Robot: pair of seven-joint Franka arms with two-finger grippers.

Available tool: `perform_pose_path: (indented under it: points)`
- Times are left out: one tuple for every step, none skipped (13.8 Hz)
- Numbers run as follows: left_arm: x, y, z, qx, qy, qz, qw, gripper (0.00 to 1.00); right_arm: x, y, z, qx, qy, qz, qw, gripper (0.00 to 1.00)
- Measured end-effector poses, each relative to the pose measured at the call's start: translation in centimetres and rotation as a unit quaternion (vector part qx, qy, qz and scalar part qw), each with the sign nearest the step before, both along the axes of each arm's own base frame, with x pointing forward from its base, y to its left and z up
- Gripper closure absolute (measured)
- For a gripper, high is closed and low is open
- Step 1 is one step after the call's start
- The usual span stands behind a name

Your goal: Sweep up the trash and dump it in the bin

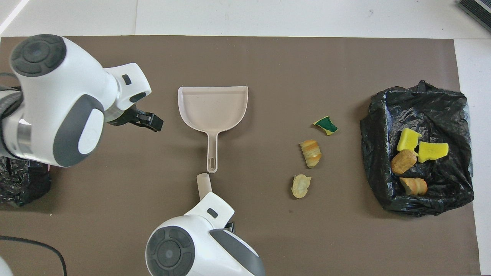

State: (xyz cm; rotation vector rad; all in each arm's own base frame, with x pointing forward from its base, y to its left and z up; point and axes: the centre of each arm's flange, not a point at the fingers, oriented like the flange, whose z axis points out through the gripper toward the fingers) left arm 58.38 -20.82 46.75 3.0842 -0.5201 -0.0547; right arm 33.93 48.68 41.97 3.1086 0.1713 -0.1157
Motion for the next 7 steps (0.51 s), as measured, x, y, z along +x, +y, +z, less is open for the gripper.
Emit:
perform_pose_path:
  points:
    - [-0.4,-1.9,-1.5,-0.001,-0.005,0.006,1.000,0.00,-1.1,-0.2,-1.2,-0.001,-0.002,0.005,1.000,0.15]
    - [-1.1,-3.8,-3.0,-0.001,-0.007,0.012,1.000,0.00,-2.0,-0.3,-2.3,-0.001,-0.003,0.008,1.000,0.17]
    - [-1.9,-5.5,-4.3,-0.001,-0.007,0.017,1.000,0.00,-2.6,-0.4,-3.2,-0.001,-0.003,0.011,1.000,0.19]
    - [-2.8,-7.3,-5.6,-0.001,-0.009,0.022,1.000,0.00,-3.3,-0.3,-4.1,0.002,-0.004,0.016,1.000,0.19]
    - [-3.6,-8.8,-6.6,-0.002,-0.011,0.027,1.000,0.00,-4.1,-0.1,-4.9,0.007,-0.006,0.017,1.000,0.21]
    - [-4.3,-10.0,-7.3,-0.004,-0.014,0.031,0.999,0.00,-4.7,0.0,-5.7,0.011,-0.009,0.014,1.000,0.22]
    - [-4.7,-11.0,-7.9,-0.007,-0.019,0.039,0.999,0.00,-5.2,0.0,-6.4,0.012,-0.010,0.014,1.000,0.23]
